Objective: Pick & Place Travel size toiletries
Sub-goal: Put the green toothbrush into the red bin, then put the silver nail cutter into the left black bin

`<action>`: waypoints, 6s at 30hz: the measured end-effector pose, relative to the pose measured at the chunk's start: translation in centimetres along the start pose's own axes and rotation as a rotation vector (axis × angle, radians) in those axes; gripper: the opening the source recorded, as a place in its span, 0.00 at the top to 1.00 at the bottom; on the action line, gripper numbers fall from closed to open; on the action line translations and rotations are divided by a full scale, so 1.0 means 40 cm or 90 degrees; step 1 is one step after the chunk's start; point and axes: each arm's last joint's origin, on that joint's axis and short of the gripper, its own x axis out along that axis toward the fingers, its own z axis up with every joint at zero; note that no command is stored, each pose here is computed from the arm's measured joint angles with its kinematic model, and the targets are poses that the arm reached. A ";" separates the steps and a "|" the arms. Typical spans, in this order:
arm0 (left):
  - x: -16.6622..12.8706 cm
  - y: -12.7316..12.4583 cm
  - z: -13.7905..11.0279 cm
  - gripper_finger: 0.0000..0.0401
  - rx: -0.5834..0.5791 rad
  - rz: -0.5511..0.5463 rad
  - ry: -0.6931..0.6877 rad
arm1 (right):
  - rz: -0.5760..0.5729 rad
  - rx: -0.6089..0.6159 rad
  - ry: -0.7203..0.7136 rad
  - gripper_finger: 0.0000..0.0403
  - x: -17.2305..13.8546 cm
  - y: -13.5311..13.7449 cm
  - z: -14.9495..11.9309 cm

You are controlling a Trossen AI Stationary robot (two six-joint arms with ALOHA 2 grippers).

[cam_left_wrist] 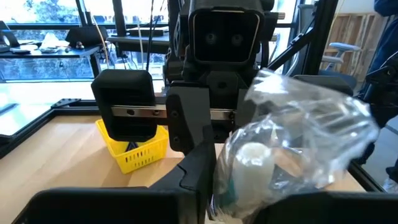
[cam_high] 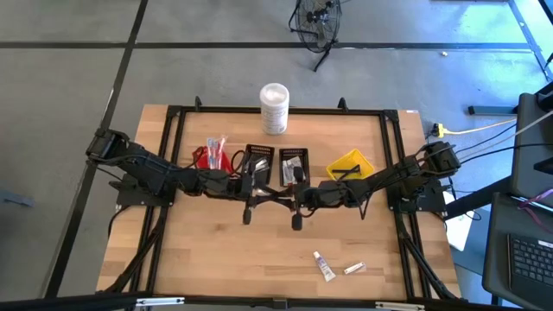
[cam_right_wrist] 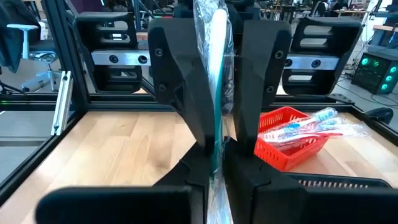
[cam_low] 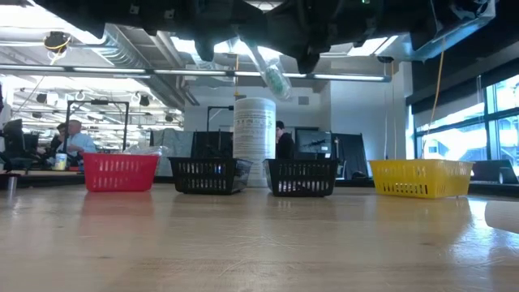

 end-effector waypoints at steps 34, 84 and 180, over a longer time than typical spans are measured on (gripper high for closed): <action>0.000 0.004 0.001 0.92 0.007 0.050 -0.002 | -0.114 -0.078 0.010 0.93 -0.029 0.034 0.013; -0.324 0.303 0.073 0.94 -0.427 0.619 0.562 | -0.167 -0.126 0.150 0.59 -0.142 0.034 0.061; -0.105 0.001 0.116 0.68 -0.079 0.343 0.537 | -0.067 -0.075 0.226 0.53 -0.136 0.012 0.034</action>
